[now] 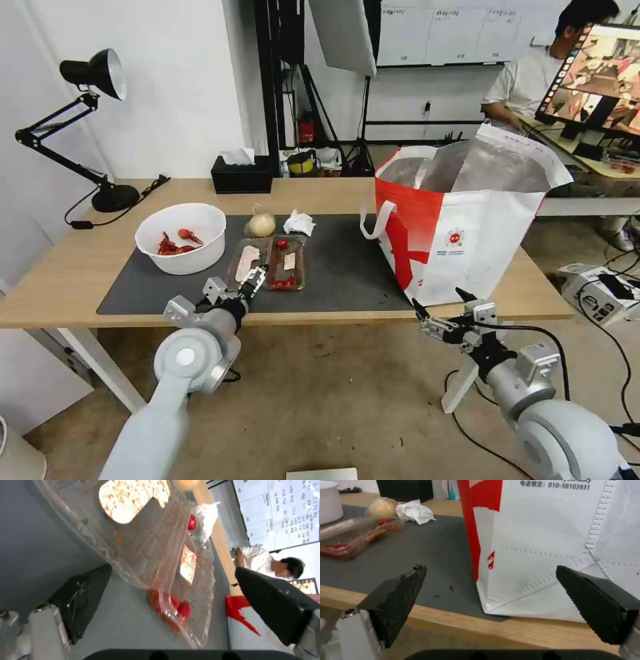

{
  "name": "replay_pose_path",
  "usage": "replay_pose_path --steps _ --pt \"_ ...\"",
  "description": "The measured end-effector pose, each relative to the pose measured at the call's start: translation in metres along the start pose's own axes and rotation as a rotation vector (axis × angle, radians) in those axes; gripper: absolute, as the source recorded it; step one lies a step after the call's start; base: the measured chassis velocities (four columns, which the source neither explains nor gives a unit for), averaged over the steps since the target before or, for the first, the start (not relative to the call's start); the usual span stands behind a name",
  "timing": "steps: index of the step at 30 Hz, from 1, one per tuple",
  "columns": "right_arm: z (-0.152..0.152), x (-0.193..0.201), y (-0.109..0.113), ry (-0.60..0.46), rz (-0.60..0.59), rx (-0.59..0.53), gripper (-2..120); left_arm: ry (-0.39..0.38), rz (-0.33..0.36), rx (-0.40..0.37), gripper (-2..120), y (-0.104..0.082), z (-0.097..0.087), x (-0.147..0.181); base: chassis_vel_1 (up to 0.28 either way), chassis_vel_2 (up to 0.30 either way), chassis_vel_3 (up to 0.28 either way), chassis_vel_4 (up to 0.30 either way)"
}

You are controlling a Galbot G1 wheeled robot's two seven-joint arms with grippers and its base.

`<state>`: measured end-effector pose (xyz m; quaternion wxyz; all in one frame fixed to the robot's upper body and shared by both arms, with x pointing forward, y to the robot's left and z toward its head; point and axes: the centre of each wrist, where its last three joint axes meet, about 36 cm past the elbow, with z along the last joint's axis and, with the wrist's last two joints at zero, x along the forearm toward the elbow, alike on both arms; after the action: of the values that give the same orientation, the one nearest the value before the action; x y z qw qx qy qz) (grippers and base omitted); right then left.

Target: Pick up the trash from the table and place it into the takeout bag.

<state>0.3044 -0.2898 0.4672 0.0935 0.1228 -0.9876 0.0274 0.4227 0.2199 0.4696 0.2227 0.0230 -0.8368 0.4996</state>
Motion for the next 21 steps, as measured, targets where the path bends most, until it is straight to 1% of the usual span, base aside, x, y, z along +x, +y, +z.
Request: replay_pose_path --steps 5,8,9,12,21 --pt "0.003 -0.001 0.000 0.004 0.006 0.004 100 -0.030 0.014 0.021 100 0.000 0.000 -0.002 0.000 0.000 0.000 0.000" --pt "0.006 -0.001 0.002 0.006 0.008 0.005 100 -0.053 0.075 0.036 100 -0.002 -0.001 0.006 0.000 0.000 0.000 0.000" --pt "0.006 -0.001 0.002 0.006 0.008 0.005 100 -0.053 0.075 0.036 100 -0.002 -0.001 0.006 0.000 0.000 0.000 0.000" --pt "0.008 0.000 0.003 0.010 0.005 0.000 100 -0.051 0.117 0.040 100 -0.009 0.000 0.016 0.000 0.000 0.000 0.000" --pt "0.005 0.004 0.002 0.008 0.004 0.010 100 -0.055 0.169 0.048 100 -0.021 0.000 0.020 0.000 0.000 0.000 0.000"
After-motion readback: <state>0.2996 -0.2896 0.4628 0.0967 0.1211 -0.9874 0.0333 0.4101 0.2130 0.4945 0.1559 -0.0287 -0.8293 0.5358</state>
